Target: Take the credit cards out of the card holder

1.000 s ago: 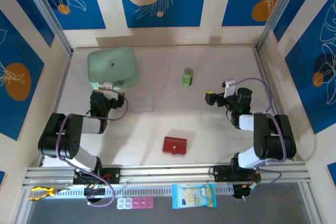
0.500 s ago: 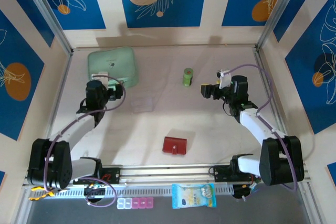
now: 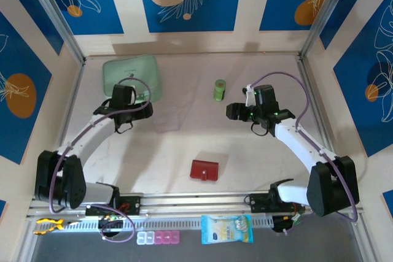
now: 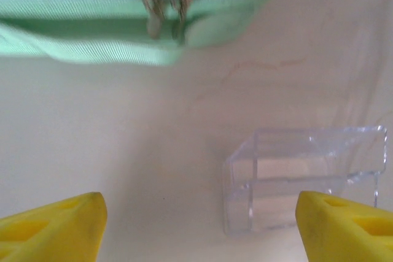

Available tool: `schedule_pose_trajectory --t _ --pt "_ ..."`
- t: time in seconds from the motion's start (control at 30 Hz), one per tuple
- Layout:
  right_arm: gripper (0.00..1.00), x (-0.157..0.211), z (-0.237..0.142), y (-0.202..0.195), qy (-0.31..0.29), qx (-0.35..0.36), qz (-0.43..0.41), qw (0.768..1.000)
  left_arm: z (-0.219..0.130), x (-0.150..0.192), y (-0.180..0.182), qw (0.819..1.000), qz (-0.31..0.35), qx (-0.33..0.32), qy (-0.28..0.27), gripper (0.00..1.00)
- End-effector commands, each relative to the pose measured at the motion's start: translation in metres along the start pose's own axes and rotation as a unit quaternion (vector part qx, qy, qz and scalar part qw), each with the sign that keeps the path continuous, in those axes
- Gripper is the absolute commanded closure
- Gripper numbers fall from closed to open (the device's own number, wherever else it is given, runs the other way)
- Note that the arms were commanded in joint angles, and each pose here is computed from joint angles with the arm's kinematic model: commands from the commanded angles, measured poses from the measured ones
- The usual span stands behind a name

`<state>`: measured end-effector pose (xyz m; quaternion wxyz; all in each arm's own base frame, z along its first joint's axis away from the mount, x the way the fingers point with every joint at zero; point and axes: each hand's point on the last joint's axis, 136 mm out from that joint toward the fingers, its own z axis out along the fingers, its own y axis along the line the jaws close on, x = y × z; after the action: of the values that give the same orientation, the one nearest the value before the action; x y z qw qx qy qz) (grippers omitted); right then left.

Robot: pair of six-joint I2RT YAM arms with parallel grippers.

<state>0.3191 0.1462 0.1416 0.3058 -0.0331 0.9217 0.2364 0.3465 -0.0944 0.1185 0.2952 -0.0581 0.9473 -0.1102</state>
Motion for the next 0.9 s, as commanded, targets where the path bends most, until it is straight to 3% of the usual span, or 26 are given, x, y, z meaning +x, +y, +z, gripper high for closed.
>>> schedule_pose_trajectory --t 0.0,0.37,0.87 --pt "0.3 0.012 -0.002 0.006 0.023 0.01 0.018 1.0 0.001 0.027 -0.014 0.998 -0.006 0.011 0.068 0.25" --pt "0.3 0.022 -0.016 0.011 0.019 0.025 0.015 0.999 0.023 0.033 -0.028 0.992 0.047 -0.03 0.11 0.61" --pt "0.3 0.016 -0.029 0.01 0.005 0.028 0.015 0.999 0.053 0.033 -0.026 0.984 0.078 -0.072 0.141 0.76"
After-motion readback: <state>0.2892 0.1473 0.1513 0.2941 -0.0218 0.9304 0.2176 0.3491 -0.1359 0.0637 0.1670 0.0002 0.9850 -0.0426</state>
